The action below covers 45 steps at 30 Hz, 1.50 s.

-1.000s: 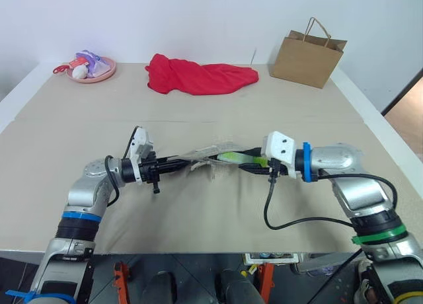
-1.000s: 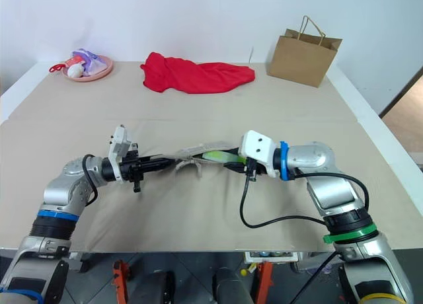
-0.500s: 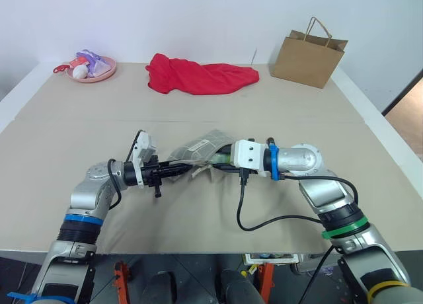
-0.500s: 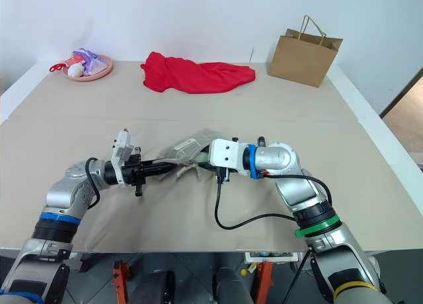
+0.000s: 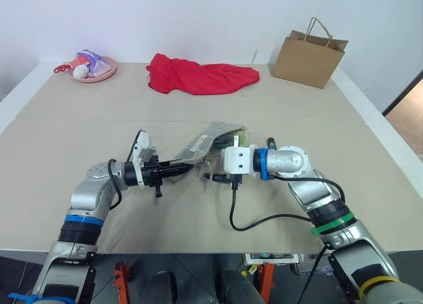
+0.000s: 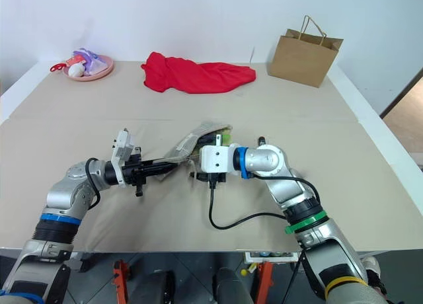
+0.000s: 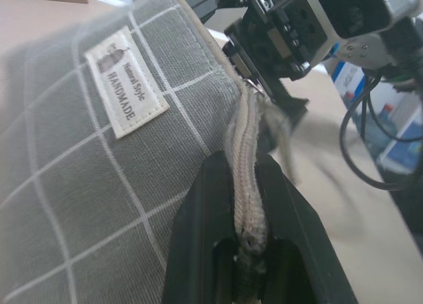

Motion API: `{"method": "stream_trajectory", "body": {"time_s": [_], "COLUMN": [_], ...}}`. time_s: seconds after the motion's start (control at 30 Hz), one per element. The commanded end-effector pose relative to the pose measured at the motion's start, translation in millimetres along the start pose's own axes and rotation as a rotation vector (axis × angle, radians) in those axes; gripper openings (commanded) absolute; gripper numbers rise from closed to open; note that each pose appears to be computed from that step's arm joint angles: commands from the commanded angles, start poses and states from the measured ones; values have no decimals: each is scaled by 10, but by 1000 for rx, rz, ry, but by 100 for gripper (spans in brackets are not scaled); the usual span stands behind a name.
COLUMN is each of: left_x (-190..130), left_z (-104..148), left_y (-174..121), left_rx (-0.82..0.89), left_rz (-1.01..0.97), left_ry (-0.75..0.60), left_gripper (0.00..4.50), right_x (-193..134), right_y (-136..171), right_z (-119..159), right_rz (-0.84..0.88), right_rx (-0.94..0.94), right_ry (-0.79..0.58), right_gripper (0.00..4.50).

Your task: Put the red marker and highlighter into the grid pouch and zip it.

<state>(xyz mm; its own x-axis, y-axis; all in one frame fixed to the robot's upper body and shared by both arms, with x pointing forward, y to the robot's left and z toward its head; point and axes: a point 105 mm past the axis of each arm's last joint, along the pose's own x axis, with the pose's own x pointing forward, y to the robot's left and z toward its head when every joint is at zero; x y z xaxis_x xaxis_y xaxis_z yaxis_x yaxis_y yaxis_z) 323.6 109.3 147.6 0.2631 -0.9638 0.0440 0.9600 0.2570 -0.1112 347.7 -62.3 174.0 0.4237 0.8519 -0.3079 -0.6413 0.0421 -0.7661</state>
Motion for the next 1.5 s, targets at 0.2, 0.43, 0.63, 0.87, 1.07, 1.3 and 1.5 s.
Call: {"method": "stream_trajectory", "body": {"time_s": [0.2,0.43,0.63,0.87,1.07,1.3,1.5], "left_x": [-41,-33,-45,-34,-4,-10,-16], "left_z": [380,350,200,161,183,128,92], "left_y": [90,66,-49,-81,-73,-125,-152], "left_rx": [-123,-125,-102,-94,-89,-67,-52], "left_rz": [52,49,20,6,2,-12,-23], "left_ry": [-150,-120,-54,-37,-45,-15,4], "left_gripper": [0,0,0,0,0,0,0], "right_x": [-597,-1036,-1137,-929,-941,-906,-878], "right_y": [-417,-267,-144,4,103,253,143], "right_z": [246,217,-533,-970,-1357,-1432,-1182], "right_rz": [-92,-54,-335,-514,-610,-620,-601], "right_rx": [180,518,728,945,1022,1170,1116], "right_ry": [-92,-133,154,337,495,485,384], "right_gripper": [445,445,445,445,445,360,112]}}
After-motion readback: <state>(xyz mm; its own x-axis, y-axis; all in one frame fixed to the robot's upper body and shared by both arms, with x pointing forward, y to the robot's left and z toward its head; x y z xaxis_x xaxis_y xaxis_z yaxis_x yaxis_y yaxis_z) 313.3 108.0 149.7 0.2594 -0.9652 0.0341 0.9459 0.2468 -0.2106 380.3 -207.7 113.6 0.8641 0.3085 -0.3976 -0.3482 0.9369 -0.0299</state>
